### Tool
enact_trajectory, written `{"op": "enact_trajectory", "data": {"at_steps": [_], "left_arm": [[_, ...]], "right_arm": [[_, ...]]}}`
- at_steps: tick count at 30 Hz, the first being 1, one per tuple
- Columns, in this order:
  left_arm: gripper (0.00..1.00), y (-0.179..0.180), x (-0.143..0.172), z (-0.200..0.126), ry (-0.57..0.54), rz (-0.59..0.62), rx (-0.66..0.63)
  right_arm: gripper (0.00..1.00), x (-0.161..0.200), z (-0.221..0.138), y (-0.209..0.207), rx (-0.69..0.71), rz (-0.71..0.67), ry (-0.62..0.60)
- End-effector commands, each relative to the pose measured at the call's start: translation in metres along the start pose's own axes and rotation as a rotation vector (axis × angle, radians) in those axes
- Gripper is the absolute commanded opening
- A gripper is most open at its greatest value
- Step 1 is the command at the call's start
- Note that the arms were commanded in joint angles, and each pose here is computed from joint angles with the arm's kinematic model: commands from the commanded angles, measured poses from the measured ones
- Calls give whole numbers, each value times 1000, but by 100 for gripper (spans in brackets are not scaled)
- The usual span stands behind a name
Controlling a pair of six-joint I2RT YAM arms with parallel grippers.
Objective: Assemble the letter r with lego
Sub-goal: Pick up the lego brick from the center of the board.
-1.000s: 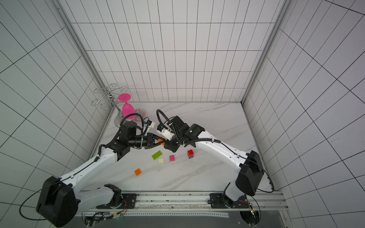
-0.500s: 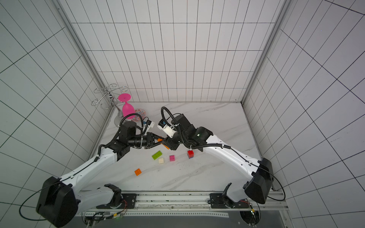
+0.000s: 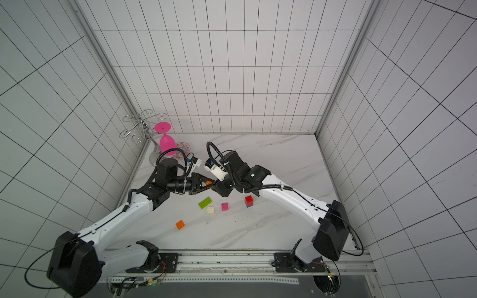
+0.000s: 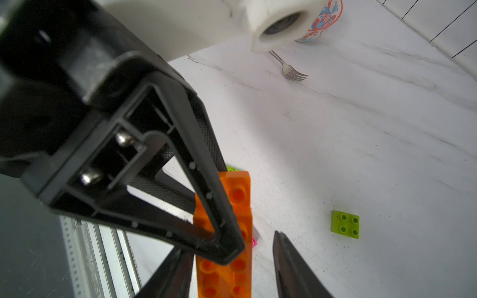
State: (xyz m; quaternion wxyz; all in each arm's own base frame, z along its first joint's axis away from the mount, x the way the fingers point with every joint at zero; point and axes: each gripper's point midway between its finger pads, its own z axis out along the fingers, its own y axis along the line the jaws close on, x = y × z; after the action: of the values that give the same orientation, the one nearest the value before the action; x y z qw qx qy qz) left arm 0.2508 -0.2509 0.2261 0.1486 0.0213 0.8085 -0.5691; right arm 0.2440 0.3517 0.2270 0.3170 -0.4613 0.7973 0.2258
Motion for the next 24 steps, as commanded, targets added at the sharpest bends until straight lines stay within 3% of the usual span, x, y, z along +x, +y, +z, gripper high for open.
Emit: {"op": "enact_trajectory", "data": {"at_steps": [1, 14, 18, 24], "left_arm": [[0, -16, -5, -4, -15, 38, 35], [0, -16, -5, -3, -12, 39, 38], [0, -16, -4, -4, -12, 39, 37], [0, -12, -4, -2, -10, 35, 30]], "right_arm": [[51, -2, 3, 4, -10, -14, 1], [45, 0, 12, 7, -38, -9, 27], [39, -1, 12, 8, -42, -8, 24], [46, -4, 6, 6, -23, -7, 7]]}}
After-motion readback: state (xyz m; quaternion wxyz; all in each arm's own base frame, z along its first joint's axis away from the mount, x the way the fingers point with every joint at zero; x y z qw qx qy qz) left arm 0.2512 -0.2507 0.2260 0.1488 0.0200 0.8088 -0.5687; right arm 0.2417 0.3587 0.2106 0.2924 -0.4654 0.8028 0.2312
